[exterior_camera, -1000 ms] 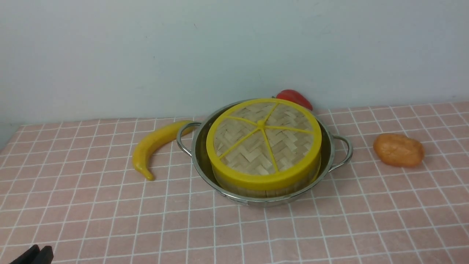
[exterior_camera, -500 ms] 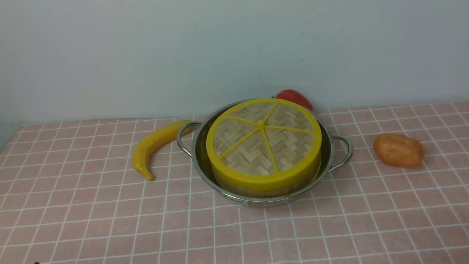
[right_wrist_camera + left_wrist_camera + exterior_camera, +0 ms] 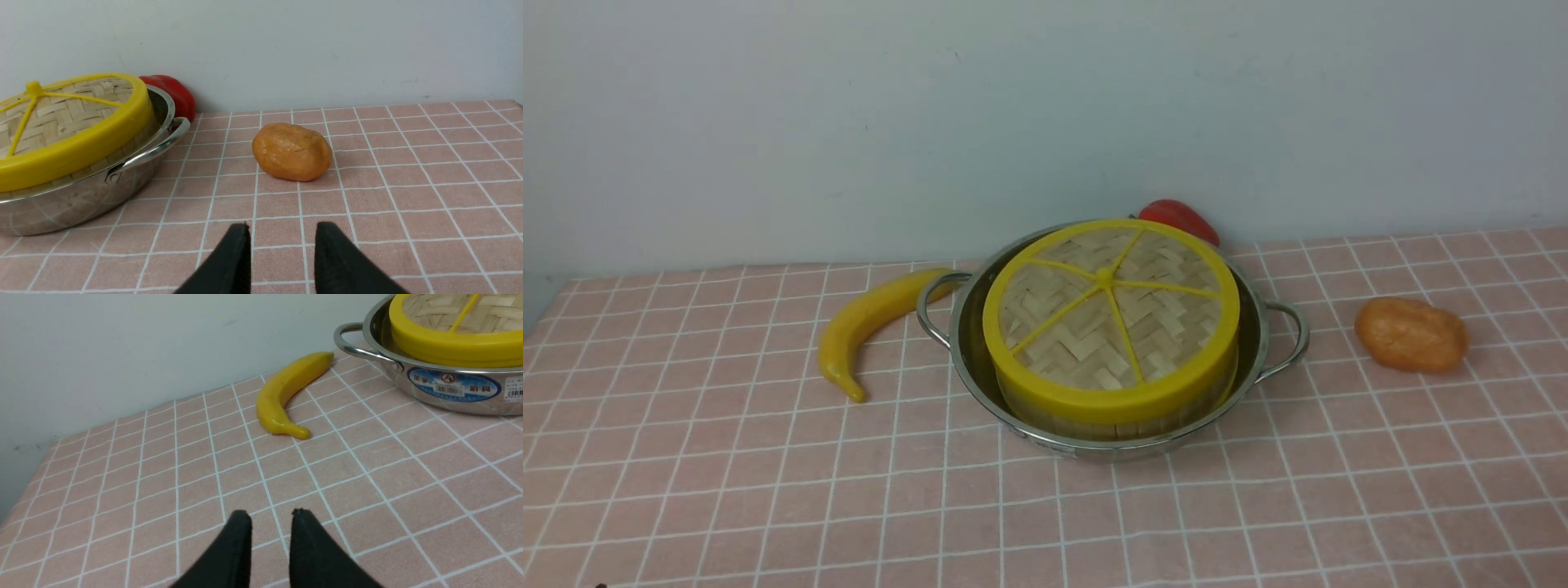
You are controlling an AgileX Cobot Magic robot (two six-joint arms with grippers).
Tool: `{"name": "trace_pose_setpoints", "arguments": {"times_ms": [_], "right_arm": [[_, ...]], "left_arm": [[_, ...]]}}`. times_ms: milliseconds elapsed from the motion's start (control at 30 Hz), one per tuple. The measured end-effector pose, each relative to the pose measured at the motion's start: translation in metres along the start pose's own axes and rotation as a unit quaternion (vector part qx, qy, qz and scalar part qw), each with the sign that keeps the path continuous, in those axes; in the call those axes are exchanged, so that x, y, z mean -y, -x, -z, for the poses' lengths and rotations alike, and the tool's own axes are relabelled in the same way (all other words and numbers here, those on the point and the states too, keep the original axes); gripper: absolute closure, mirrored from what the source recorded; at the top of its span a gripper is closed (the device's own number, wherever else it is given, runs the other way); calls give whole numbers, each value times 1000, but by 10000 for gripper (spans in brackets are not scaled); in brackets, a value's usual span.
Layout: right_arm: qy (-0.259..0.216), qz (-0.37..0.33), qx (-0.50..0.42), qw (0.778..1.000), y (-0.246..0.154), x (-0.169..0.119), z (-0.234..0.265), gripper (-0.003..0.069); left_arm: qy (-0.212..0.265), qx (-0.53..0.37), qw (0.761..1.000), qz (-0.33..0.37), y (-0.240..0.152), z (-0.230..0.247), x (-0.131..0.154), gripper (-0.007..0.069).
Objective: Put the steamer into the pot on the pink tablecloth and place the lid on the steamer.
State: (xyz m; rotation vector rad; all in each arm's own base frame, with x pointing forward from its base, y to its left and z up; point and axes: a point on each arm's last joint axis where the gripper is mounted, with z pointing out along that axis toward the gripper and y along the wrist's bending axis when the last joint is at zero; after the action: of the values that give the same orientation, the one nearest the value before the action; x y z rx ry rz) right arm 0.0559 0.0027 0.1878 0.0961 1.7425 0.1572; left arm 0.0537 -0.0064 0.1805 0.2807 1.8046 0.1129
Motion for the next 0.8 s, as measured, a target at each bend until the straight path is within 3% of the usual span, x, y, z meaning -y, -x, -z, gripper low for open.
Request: {"name": "trace_pose_setpoints", "arguments": {"times_ms": [300,800], "right_arm": [[0,0,0,1000,0,0,0,416],[0,0,0,1000,0,0,0,416]], "left_arm": [[12,-5,998,57,-1,0,-2,477],[13,-5,998,58,-1,0,-2,455]]}}
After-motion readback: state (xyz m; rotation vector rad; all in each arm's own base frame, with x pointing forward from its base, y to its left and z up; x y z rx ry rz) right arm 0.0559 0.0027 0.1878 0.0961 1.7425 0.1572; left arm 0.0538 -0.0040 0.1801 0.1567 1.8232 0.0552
